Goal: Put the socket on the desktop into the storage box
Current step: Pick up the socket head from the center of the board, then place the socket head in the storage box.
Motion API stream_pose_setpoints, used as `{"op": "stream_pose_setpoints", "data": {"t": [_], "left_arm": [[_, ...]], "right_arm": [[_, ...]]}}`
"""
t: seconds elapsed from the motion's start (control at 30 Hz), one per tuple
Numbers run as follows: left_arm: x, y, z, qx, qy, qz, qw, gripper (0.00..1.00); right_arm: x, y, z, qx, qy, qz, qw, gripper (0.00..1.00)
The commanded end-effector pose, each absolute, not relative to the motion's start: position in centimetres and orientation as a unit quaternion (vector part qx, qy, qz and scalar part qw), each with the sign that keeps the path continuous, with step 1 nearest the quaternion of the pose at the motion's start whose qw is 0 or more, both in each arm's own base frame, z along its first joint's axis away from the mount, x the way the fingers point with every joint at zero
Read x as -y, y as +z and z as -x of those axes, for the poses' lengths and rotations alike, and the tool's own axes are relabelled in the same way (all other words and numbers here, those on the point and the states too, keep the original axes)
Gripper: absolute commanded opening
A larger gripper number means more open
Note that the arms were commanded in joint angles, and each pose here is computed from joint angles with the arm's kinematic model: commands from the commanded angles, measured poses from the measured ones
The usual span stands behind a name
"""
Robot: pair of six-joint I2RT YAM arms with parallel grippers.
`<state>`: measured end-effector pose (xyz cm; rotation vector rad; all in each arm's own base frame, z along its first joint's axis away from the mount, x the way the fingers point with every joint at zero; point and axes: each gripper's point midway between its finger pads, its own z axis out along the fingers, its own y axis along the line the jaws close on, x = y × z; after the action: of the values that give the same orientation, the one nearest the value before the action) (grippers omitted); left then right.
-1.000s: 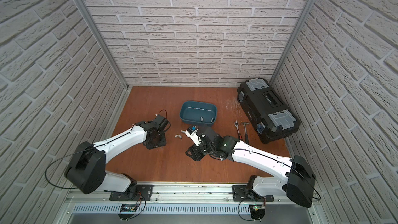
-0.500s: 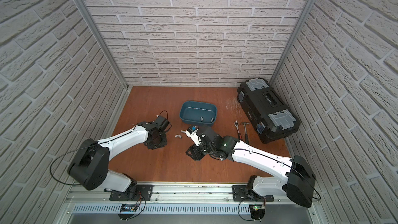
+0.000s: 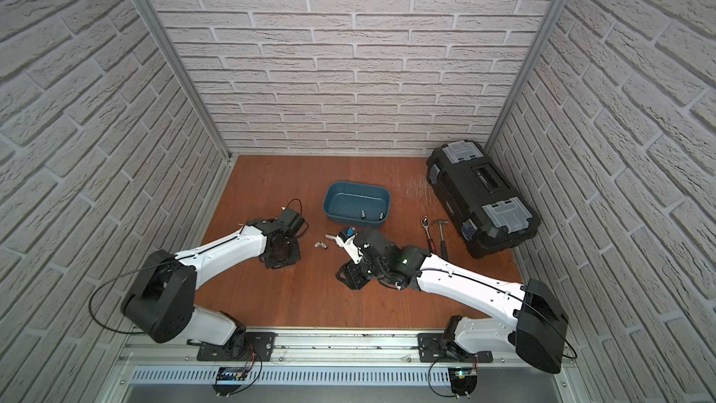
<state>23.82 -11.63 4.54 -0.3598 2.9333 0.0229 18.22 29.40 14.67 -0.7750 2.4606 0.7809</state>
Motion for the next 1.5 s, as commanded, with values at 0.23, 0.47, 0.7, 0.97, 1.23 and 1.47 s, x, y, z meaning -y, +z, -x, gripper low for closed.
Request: {"op": "stream_pose_setpoints", "data": {"t": [0.23,0.47,0.7,0.97,1.23,1.47], "left_arm": [[15.6,8.2,-27.2,-0.988,-0.026,0.083,0.128,0.11],[19.5,9.7,-30.1,-0.987,-0.052,0.055,0.141,0.12],[23.4,11.1,-33.7,-0.984,-0.085,0.035,0.152,0.11],[27.5,12.5,-38.4,-0.978,-0.122,0.018,0.166,0.11],[30.7,11.8,-42.7,-0.971,-0.175,0.020,0.163,0.11],[32.2,10.1,-44.8,-0.967,-0.208,0.019,0.147,0.14]], "right_arm": [[-27.1,15.3,-20.0,-0.909,0.259,0.217,0.243,0.52],[-24.6,16.2,-21.6,-0.917,0.254,0.169,0.256,0.52],[-21.9,16.6,-22.9,-0.926,0.246,0.122,0.260,0.52],[-20.3,16.0,-22.9,-0.930,0.242,0.097,0.257,0.52],[-19.5,16.1,-22.5,-0.932,0.238,0.087,0.261,0.52],[-18.9,16.3,-22.6,-0.932,0.233,0.083,0.265,0.52]]}}
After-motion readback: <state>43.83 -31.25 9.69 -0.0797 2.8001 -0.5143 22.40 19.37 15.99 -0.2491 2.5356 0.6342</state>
